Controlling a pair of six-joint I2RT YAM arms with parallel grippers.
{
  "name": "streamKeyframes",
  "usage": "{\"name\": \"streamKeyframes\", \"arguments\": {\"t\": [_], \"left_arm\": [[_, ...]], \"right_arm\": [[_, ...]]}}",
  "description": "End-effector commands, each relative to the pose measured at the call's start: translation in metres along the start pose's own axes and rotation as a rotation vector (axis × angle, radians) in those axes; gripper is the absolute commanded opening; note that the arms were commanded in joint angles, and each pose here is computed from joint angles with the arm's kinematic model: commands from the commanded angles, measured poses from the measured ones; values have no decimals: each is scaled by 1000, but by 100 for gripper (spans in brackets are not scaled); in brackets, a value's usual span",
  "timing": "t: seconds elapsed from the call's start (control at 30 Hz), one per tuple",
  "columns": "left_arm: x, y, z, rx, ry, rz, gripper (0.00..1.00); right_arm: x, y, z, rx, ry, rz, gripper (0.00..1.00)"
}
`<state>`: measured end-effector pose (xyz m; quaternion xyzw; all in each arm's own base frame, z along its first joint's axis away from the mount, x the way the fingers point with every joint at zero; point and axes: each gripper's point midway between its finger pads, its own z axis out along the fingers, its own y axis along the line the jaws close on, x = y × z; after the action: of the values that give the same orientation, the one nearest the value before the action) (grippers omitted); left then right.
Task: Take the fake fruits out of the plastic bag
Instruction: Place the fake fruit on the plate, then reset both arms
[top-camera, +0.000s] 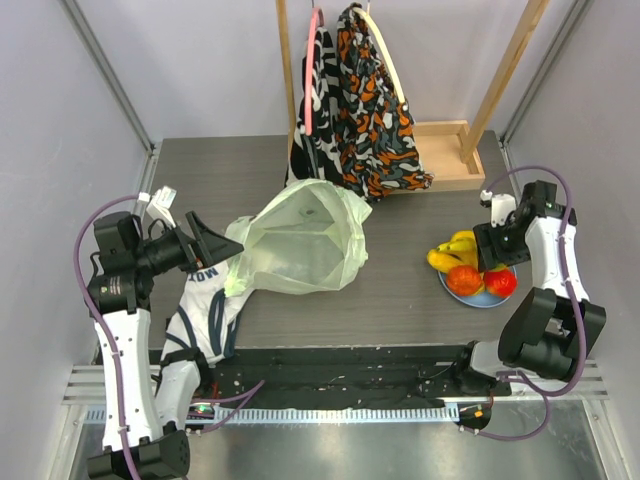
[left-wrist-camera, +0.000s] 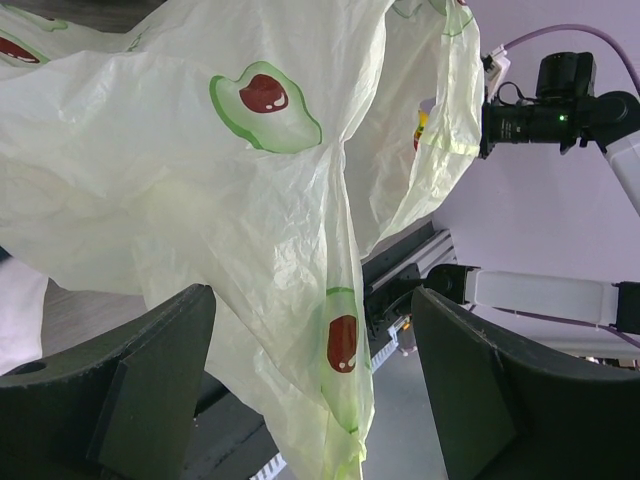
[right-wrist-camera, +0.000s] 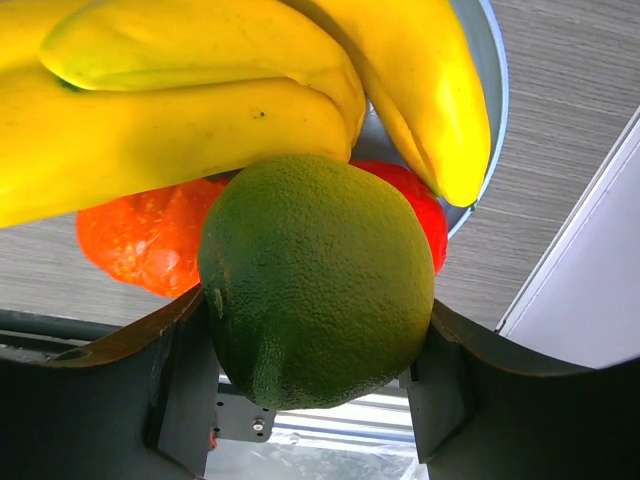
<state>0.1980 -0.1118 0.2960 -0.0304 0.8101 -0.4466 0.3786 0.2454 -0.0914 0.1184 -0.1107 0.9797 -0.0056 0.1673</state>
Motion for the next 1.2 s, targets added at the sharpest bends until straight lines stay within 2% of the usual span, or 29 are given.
{"name": "streamKeyframes", "arguments": {"t": [0.0,0.2,0.23,0.27,0.37,0.7,0.77,0.8,0.87,1.0,1.03,1.17], "left_arm": [[0,-2,-2,5,-11,21,84],[-2,-4,-4,6,-9,17,84],[-2,-4,-4,7,-7,16,84],[-2,-5,-4,9,-5,15,84],[-3,-6,-4,13,-5,16,84],[-2,-6,-3,19,0,16,84],[-4,-6,-4,17,-3,24,87],[-4,-6,-4,12,-6,30,98],[-9,-8,-6,3,-14,58,100],[-20,-5,-10,-50,-32,143,100],[-25,-3,-11,-74,-43,160,100],[-38,8,-15,-170,-70,193,100]], "right_arm": [[2,-12,9,45,4,-32,28],[11,-15,21,49,33,-22,44],[15,-15,24,50,46,-18,53],[15,-15,25,51,49,-18,68],[16,-16,25,60,48,-19,97],[8,-15,-9,87,-7,-44,100],[2,-14,-23,85,-26,-43,100],[-2,-11,-28,77,-44,-39,100],[-12,-10,-43,73,-82,-35,100],[-46,1,-72,17,-219,-26,100],[-64,8,-85,-26,-298,-40,100],[-107,49,-115,-121,-450,-75,100]]}}
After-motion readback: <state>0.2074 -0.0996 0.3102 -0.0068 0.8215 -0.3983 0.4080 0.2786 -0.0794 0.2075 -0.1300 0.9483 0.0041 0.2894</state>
